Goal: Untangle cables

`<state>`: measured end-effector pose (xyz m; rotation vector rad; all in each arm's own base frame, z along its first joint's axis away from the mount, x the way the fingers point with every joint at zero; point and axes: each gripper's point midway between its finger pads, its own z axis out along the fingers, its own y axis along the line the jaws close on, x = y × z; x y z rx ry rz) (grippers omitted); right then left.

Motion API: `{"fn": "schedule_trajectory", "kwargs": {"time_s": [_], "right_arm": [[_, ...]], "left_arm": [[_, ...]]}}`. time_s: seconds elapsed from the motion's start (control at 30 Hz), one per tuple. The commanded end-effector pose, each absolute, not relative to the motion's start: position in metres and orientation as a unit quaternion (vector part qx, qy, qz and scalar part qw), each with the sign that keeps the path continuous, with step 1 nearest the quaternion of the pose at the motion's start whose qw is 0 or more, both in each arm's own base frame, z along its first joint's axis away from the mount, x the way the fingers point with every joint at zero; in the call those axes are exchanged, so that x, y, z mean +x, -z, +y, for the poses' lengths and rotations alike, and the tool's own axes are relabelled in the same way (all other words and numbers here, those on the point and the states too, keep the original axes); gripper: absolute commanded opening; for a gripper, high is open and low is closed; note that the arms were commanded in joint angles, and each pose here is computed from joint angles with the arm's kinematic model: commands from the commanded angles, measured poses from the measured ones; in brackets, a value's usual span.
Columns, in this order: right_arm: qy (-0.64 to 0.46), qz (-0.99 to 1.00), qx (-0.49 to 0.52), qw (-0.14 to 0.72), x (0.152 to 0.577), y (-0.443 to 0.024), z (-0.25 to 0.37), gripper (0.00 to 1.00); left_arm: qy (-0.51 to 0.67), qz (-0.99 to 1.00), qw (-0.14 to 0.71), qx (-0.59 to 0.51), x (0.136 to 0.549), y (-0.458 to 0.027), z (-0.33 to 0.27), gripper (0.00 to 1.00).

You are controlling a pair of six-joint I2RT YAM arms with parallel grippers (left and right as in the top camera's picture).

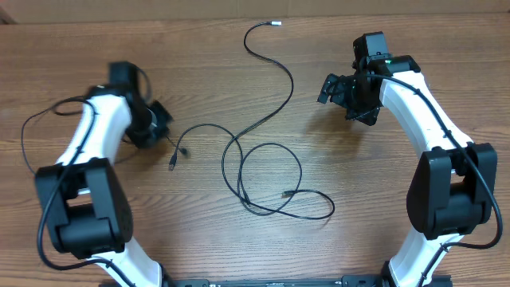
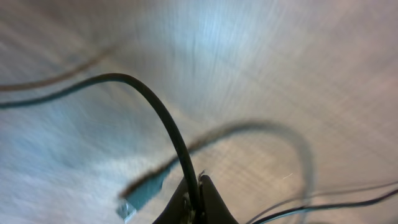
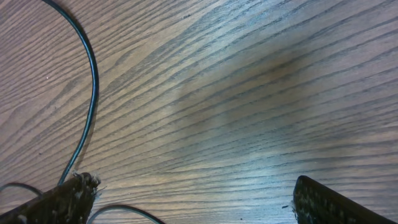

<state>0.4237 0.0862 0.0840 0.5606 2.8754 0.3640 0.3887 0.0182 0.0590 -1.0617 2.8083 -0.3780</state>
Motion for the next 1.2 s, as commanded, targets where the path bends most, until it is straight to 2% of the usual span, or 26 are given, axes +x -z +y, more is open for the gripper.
{"fn": "schedule_trajectory", "kwargs": {"time_s": [0.0, 0.17, 0.37, 0.53, 0.77, 0.8, 0.83, 0.93, 0.97, 1.17], "right_arm": [[-0.123, 0.970, 0.188, 0.097, 0.424, -0.085, 0.087, 1.00], [-0.123, 0.970, 0.188, 0.097, 0.424, -0.085, 0.087, 1.00], [-0.123, 0.970, 0.188, 0.097, 0.424, -0.085, 0.087, 1.00], [-0.123, 0.970, 0.188, 0.097, 0.424, -0.085, 0.087, 1.00], [-0.123, 0.970, 0.188, 0.097, 0.424, -0.085, 0.087, 1.00], [-0.123, 0.970, 0.188, 0.097, 0.424, -0.085, 0.087, 1.00], [-0.123, 0.970, 0.188, 0.097, 0.424, -0.085, 0.087, 1.00], [-0.123, 0.970, 0.188, 0.097, 0.424, -0.085, 0.087, 1.00], [-0.123, 0.970, 0.188, 0.097, 0.424, -0.085, 0.087, 1.00], [-0.123, 0.970, 0.188, 0.097, 0.424, -0.085, 0.087, 1.00]], "left_arm": [[0.152, 0.904, 0.121, -0.380, 0.421, -0.090, 0.056, 0.04], [0.144, 0.879, 0.187, -0.415, 0.438, -0.103, 0.109, 0.04], [0.025, 0.854, 0.229, -0.467, 0.426, -0.098, 0.181, 0.04], [0.025, 0.855, 0.226, -0.466, 0.430, -0.072, 0.181, 0.04], [0.010, 0.868, 0.165, -0.468, 0.425, -0.006, 0.176, 0.04], [0.000, 0.867, 0.163, -0.470, 0.425, 0.003, 0.181, 0.13], [-0.002, 0.867, 0.163, -0.470, 0.425, 0.006, 0.182, 0.15], [0.000, 0.867, 0.163, -0.470, 0.429, 0.019, 0.183, 0.38], [0.000, 0.868, 0.161, -0.470, 0.428, 0.021, 0.182, 0.43], [-0.016, 0.874, 0.169, -0.455, 0.430, 0.027, 0.190, 0.36]]}}
